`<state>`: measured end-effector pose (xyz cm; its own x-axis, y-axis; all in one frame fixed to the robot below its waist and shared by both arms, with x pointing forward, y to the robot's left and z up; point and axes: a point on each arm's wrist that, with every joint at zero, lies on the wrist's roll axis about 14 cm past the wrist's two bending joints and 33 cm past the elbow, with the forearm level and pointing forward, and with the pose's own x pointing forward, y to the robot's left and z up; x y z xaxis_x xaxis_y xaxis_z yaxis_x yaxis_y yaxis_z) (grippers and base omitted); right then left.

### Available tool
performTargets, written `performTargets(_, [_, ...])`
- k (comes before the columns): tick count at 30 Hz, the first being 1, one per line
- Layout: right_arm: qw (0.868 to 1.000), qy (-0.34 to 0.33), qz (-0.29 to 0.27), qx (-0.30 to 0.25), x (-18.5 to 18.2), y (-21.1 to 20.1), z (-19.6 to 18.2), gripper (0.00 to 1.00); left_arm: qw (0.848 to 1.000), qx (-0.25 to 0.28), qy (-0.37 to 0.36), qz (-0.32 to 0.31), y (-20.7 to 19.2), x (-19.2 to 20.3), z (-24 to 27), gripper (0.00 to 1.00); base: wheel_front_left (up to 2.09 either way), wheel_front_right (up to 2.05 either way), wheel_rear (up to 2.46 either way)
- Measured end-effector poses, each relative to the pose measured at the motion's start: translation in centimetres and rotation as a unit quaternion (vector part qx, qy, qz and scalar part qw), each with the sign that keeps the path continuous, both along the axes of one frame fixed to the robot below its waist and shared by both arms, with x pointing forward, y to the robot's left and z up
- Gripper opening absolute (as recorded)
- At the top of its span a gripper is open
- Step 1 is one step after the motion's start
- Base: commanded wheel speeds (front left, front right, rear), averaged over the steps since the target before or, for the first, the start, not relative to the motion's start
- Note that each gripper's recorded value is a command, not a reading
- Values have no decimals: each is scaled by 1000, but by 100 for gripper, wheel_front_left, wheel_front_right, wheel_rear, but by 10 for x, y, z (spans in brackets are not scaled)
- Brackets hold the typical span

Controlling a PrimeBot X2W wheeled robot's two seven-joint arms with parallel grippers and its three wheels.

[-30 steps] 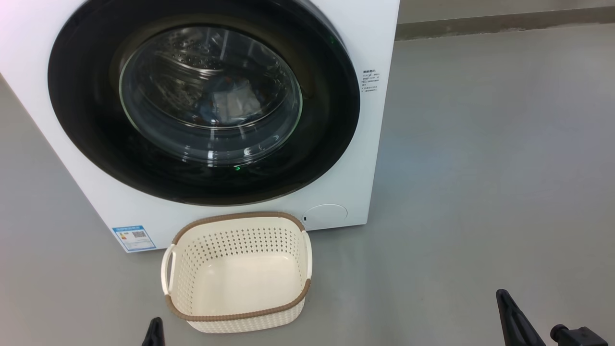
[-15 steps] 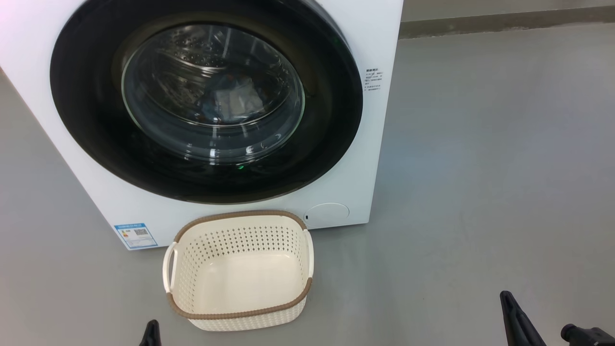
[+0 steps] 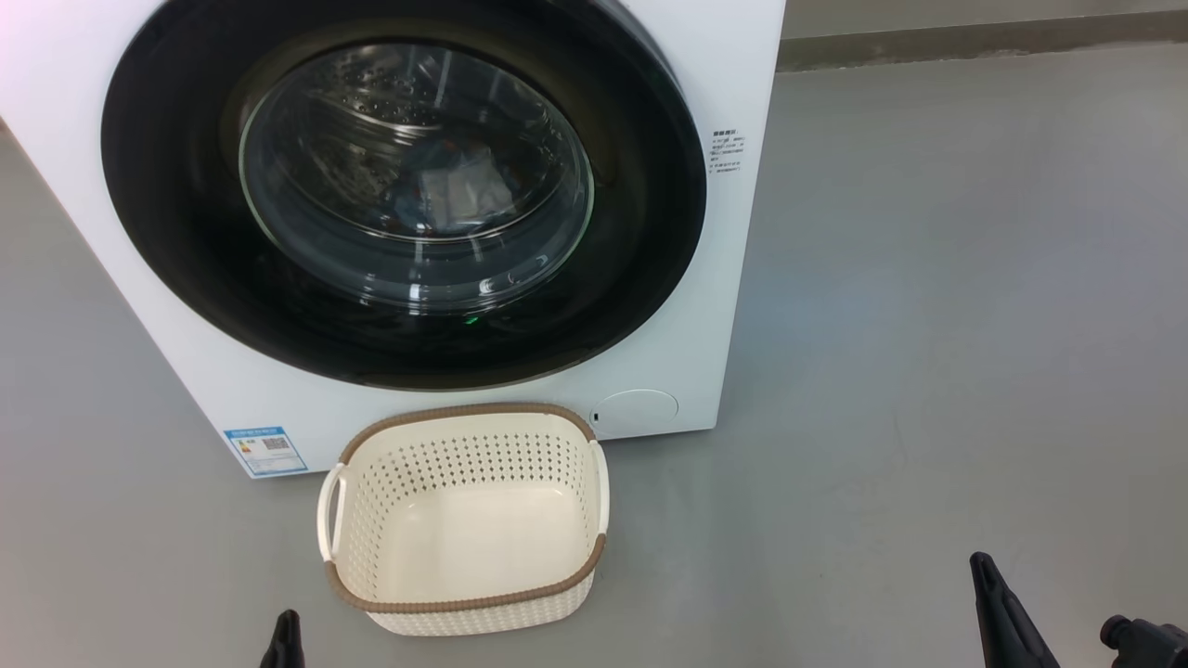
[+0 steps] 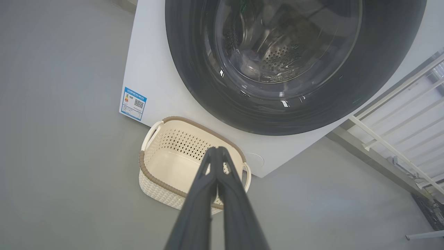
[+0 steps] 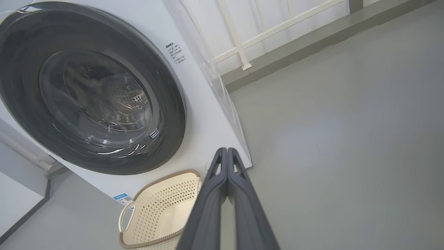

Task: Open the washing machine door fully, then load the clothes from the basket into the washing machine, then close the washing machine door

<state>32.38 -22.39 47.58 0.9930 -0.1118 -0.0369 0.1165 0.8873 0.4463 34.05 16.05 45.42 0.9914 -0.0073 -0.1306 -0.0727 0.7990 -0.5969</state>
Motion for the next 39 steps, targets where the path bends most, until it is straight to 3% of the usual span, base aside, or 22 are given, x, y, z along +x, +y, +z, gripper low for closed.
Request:
performTargets(18, [995,7,-9,99,7,0,-5,0,996,-88,13,18,6,5,-1,0,0,0,0])
performTargets(39, [975,4,-13,220,19,2,-5,0,982,-188,14,29,11,14,4,0,0,0,0])
